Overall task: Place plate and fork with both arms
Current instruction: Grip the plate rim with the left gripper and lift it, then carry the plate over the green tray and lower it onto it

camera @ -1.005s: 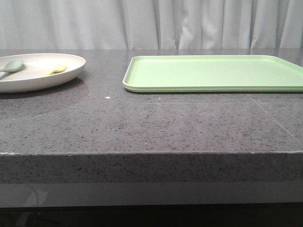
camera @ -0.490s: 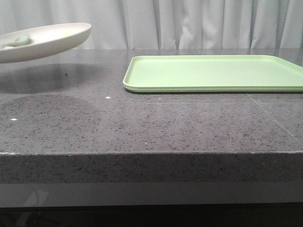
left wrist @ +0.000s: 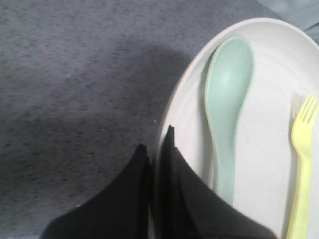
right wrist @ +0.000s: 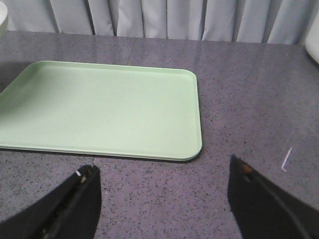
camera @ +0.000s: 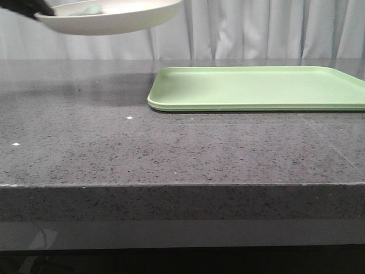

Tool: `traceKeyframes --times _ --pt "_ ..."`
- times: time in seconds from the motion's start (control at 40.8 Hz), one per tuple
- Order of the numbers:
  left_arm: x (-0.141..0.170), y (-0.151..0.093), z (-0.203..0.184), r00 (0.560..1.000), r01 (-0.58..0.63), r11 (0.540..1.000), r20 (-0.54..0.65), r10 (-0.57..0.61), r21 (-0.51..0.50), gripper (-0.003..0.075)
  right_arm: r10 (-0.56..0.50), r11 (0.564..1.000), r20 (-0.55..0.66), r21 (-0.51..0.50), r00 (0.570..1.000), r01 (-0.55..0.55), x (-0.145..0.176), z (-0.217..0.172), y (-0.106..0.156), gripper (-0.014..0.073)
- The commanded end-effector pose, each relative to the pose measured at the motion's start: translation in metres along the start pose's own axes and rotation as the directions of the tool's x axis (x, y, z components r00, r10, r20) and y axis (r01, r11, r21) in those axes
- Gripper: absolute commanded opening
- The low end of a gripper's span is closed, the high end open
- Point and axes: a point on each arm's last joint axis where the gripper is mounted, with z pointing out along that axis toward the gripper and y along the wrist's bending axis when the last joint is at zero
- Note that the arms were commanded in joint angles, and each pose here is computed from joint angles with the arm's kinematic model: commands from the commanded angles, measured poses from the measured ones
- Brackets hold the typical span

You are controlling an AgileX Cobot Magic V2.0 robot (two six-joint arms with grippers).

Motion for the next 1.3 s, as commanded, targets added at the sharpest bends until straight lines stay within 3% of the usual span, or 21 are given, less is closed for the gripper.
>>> traceKeyframes --times 0.0,0.196,0.441,0.564,0.711,0.834,1.005,1.275 --pt "-0.004 -0.055 -0.023 0.992 -0.01 0.996 0.128 -0.001 0.088 -0.002 -0.016 1.0 0.083 0.006 0.996 0.015 -0.014 -0.001 0.0 0.0552" --pt "0.022 -0.103 -0.002 0.992 -0.052 0.994 0.118 0.041 0.097 -0.002 -0.016 1.0 0.083 0.006 0.996 0.015 -0.014 -0.001 0.0 0.0552" --pt "0.052 -0.142 0.023 0.992 -0.034 0.998 0.122 0.026 0.061 -0.002 -0.016 1.0 0.083 0.006 0.996 0.015 -0.014 -0.001 0.0 0.0552" --pt "0.066 -0.149 0.044 0.995 -0.008 0.998 0.096 0.003 0.057 -0.002 -0.016 1.0 0.083 0.006 0.996 0.015 -0.014 -0.001 0.0 0.0552" --pt "0.076 -0.158 0.064 0.989 0.017 0.999 0.144 -0.023 0.04 -0.002 -0.016 1.0 0.083 0.006 0.996 0.015 -0.014 -0.001 0.0 0.0552" --pt "0.08 -0.156 0.073 0.984 0.034 0.999 0.173 -0.032 -0.013 -0.002 -0.016 1.0 0.083 0.006 0.996 0.015 -0.014 -0.001 0.0 0.0552" --pt "0.079 -0.155 0.082 0.976 0.11 0.994 0.19 -0.11 0.01 -0.002 -0.016 1.0 0.083 0.006 0.996 0.015 -0.014 -0.001 0.0 0.0552" --pt "0.093 -0.151 0.109 0.982 0.108 0.994 0.154 -0.106 -0.007 -0.002 -0.016 1.0 0.083 0.006 0.996 0.015 -0.014 -0.001 0.0 0.0552"
